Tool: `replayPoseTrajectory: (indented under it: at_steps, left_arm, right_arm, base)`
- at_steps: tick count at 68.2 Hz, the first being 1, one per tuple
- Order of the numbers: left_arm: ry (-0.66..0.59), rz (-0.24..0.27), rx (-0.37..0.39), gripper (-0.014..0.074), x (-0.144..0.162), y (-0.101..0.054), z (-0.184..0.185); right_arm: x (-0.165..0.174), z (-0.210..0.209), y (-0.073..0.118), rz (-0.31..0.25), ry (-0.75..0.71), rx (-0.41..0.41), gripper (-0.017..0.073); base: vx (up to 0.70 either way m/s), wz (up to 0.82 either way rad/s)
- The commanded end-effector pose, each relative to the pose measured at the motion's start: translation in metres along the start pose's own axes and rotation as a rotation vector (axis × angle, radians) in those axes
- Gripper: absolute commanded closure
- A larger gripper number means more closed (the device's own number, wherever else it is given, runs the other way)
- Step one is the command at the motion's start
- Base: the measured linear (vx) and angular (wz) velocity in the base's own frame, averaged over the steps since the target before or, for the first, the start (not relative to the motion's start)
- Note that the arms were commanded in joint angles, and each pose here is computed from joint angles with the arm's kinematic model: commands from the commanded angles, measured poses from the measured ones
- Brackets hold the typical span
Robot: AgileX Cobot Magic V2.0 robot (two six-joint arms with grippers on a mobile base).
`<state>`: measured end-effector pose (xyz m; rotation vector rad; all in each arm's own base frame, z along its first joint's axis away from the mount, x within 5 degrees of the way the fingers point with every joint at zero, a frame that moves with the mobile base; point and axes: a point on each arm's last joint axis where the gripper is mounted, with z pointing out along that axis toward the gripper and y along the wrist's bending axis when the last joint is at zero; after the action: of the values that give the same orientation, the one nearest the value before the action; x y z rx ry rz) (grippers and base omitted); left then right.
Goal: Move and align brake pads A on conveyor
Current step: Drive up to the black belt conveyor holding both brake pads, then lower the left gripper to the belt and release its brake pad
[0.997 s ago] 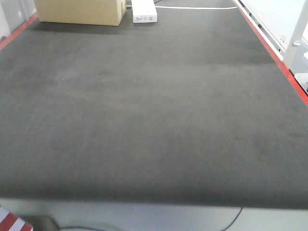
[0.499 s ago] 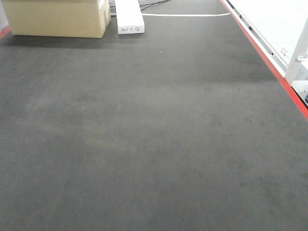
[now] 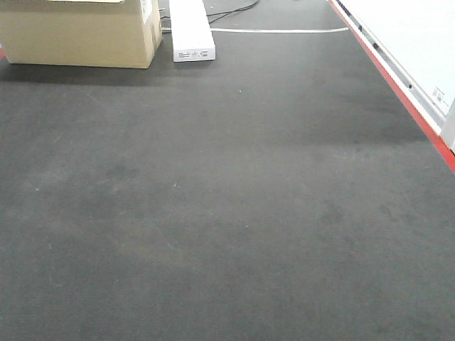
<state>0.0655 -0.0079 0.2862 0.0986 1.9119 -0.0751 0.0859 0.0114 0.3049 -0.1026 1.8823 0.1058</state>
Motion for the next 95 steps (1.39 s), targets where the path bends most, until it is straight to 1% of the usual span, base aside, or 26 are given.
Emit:
replayPoseTrajectory:
  at_steps: [1,67,80,83,87,88,90,92,93,95]
  left_arm:
    - [-0.116,-0.016,0.0,0.06,-0.017,0.0,-0.003]
    - [-0.116,-0.016,0.0,0.06,-0.017,0.0,-0.003]
    - [-0.133,-0.016,-0.001,0.06,-0.019,0.0,-0.003]
    - [-0.132,-0.029,0.0,0.06,-0.019,0.0,-0.003]
    - [-0.118,-0.072,-0.001,0.0598,-0.02,0.001,0.0]
    - [-0.105,-0.075,-0.007,0.0598,-0.02,0.001,0.002]
    - [-0.093,-0.106,-0.013,0.0597,-0.021,0.002,0.005]
    - [-0.063,-0.116,-0.028,0.0596,-0.022,0.003,0.01]
    - [-0.05,-0.128,-0.035,0.0596,-0.023,0.004,0.013]
    - [-0.013,-0.127,-0.051,0.0596,-0.025,0.006,0.02]
  right_arm:
    - [-0.018,-0.004,0.0,-0.006,-0.121,-0.002,0.0564]
    - [-0.018,-0.004,0.0,-0.006,-0.121,-0.002,0.0564]
    - [-0.018,-0.004,0.0,-0.006,-0.121,-0.002,0.0564]
    - [-0.018,-0.004,0.0,-0.006,-0.121,-0.002,0.0564]
    - [-0.018,-0.004,0.0,-0.006,-0.121,-0.002,0.0564]
    - [-0.018,-0.004,0.0,-0.006,-0.121,-0.002,0.0564]
    - [-0.018,-0.004,0.0,-0.006,-0.121,-0.002,0.0564]
    - [-0.018,-0.004,0.0,-0.006,-0.121,-0.002,0.0564]
    - [-0.018,-0.004,0.0,-0.006,-0.121,-0.002,0.0564]
    - [-0.018,-0.004,0.0,-0.006,-0.121,-0.002,0.0564]
  base:
    - [0.06,0.04]
    - [0.0,0.0]
    - [0.0,0.0]
    - [0.0,0.0]
    - [0.0,0.0]
    - [0.0,0.0]
    - [0.0,0.0]
    - [0.0,0.0]
    - [0.0,0.0]
    - [0.0,0.0]
